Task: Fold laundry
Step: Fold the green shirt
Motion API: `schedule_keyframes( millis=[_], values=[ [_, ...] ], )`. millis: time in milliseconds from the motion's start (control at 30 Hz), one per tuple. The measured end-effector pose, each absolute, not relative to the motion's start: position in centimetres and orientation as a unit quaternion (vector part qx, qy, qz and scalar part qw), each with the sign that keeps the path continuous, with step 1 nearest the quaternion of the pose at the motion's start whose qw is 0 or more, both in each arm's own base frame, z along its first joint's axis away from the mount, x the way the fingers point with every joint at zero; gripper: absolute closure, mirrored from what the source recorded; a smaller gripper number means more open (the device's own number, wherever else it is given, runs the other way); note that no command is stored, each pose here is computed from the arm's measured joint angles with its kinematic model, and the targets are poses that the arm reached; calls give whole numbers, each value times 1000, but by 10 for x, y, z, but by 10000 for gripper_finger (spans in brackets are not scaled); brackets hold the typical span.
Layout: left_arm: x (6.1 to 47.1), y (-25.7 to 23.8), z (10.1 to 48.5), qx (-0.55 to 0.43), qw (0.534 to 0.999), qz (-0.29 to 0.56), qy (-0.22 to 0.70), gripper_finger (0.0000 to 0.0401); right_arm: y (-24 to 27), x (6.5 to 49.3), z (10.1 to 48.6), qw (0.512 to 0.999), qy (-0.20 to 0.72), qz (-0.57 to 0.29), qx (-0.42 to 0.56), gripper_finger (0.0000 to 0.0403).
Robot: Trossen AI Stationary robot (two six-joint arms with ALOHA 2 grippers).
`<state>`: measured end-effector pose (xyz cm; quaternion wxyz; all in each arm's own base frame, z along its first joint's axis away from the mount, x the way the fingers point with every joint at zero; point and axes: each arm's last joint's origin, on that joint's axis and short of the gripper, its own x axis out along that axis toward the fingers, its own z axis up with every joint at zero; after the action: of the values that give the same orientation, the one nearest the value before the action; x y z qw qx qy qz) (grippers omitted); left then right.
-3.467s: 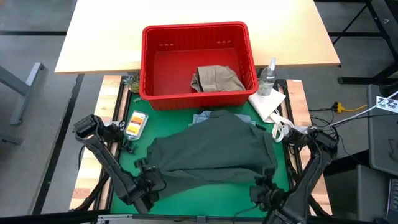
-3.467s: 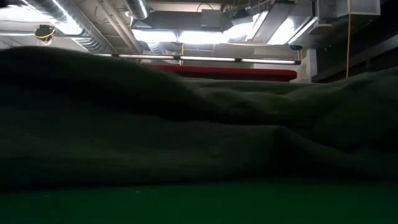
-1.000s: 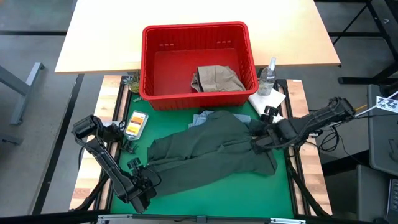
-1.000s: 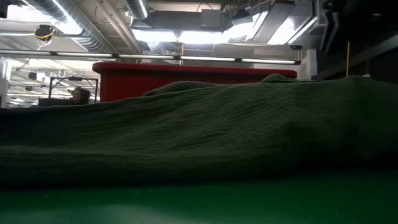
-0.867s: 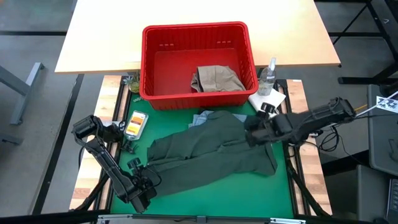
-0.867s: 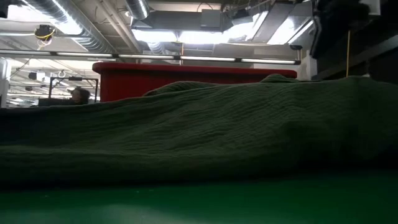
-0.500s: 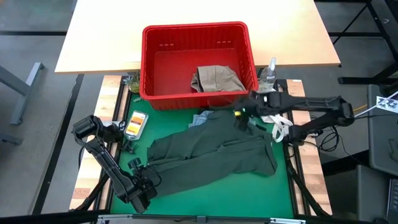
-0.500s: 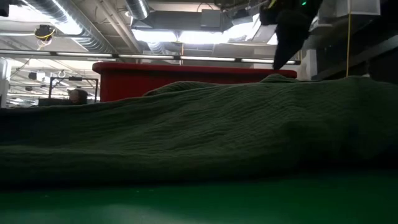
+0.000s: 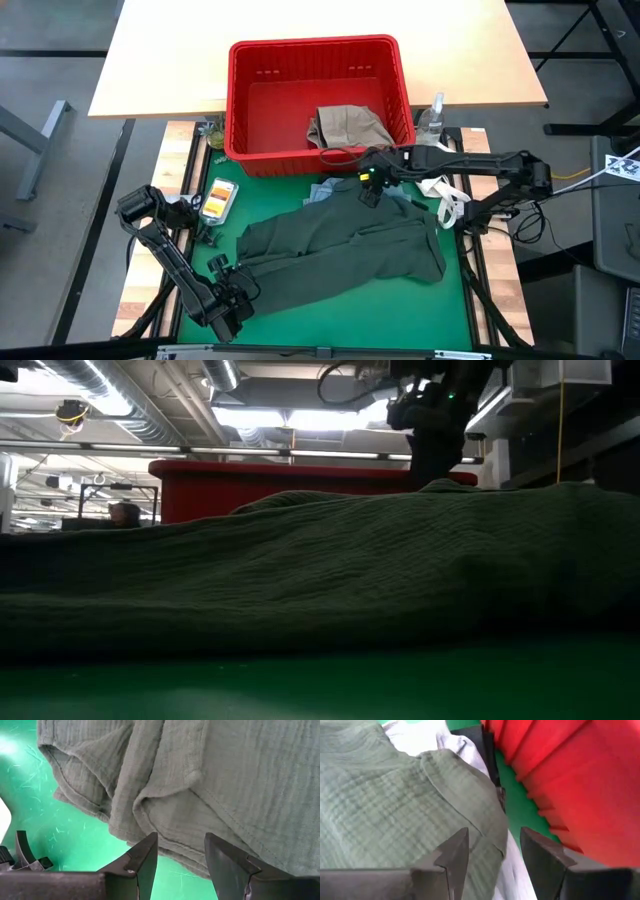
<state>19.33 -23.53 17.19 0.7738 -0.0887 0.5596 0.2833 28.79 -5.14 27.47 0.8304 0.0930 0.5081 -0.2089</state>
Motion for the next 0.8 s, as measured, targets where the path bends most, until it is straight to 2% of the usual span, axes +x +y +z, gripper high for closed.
schedule_keyframes(
  millis=[800],
  values=[
    [194,-236,172,-92,777,280,556,245,-56,308,245,810,543,-203,87,227]
  ],
)
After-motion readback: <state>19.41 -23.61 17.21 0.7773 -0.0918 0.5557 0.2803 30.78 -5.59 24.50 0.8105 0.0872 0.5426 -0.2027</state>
